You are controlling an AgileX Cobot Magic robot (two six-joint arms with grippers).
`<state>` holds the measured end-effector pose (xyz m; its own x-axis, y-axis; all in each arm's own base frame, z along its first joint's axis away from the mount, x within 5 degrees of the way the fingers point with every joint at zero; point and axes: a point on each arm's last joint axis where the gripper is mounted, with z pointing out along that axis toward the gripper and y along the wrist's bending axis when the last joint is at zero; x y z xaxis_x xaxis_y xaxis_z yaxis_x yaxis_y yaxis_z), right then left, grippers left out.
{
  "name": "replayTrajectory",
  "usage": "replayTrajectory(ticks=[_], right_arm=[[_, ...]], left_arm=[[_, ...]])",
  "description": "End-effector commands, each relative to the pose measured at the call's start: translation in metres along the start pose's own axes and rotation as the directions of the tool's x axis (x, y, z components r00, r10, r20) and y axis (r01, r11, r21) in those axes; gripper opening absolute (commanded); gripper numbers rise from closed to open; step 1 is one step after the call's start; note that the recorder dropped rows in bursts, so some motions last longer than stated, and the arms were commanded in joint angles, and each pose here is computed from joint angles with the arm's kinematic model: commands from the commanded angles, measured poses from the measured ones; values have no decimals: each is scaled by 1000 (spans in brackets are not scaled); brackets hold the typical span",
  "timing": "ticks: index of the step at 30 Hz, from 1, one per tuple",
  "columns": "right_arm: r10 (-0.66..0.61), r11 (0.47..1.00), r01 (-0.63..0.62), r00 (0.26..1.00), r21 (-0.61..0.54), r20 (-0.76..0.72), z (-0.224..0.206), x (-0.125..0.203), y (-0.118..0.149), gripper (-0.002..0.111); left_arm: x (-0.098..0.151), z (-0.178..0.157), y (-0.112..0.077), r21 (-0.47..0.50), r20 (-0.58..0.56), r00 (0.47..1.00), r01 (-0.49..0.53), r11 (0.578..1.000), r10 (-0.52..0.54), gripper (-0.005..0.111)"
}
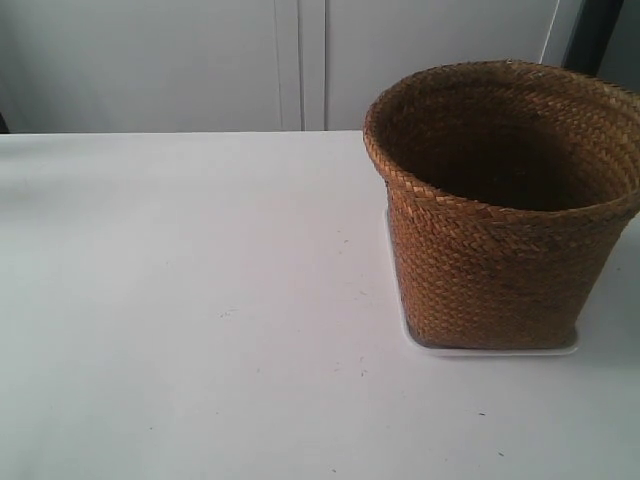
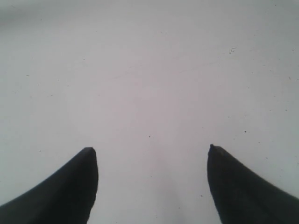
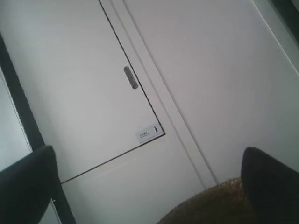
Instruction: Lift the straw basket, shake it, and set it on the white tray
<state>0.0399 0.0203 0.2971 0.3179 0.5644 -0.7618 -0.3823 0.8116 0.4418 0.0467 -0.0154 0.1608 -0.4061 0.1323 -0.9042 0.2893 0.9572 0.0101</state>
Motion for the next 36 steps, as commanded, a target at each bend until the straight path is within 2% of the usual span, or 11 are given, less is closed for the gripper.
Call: replayTrajectory(ticks=[1, 6, 12, 14, 18, 21, 25, 30, 32, 35, 36], right_arm=[[-123, 991, 115, 987, -74, -102, -2, 17, 1, 105], [-165, 986, 157, 970, -57, -179, -10, 43, -16, 105], [-305, 952, 300, 926, -58, -223, -16, 59, -27, 105], [-305, 948, 318, 915, 6, -262, -17, 60, -34, 105], [-16, 956, 82, 973, 280, -232, -20, 58, -52, 105], [202, 932, -145, 968, 334, -145, -20, 56, -53, 105], [444, 883, -415, 890, 220, -100, -16, 55, -40, 105], [463, 886, -460, 873, 54, -152, -15, 52, -24, 105], [434, 901, -432, 889, 46, -145, -14, 52, -24, 105], [238, 970, -242, 967, -32, -90, -14, 45, -21, 105], [98, 990, -102, 994, -94, -53, -14, 42, -17, 105]], left_arm=[[4, 0, -1, 6, -31, 999, 12, 1000, -12, 69], [4, 0, -1, 5, -31, 999, 10, 1000, -10, 69], [4, 0, -1, 5, -31, 999, 10, 1000, -10, 69], [4, 0, -1, 5, -31, 999, 10, 1000, -10, 69], [4, 0, -1, 5, -31, 999, 10, 1000, -10, 69], [4, 0, -1, 5, -31, 999, 10, 1000, -10, 69], [4, 0, -1, 5, -31, 999, 10, 1000, -10, 69], [4, 0, -1, 5, -31, 999, 10, 1000, -10, 69], [4, 0, -1, 5, -31, 999, 10, 1000, -10, 69], [4, 0, -1, 5, -31, 999, 10, 1000, -10, 69], [4, 0, -1, 5, -31, 999, 10, 1000, -10, 69]])
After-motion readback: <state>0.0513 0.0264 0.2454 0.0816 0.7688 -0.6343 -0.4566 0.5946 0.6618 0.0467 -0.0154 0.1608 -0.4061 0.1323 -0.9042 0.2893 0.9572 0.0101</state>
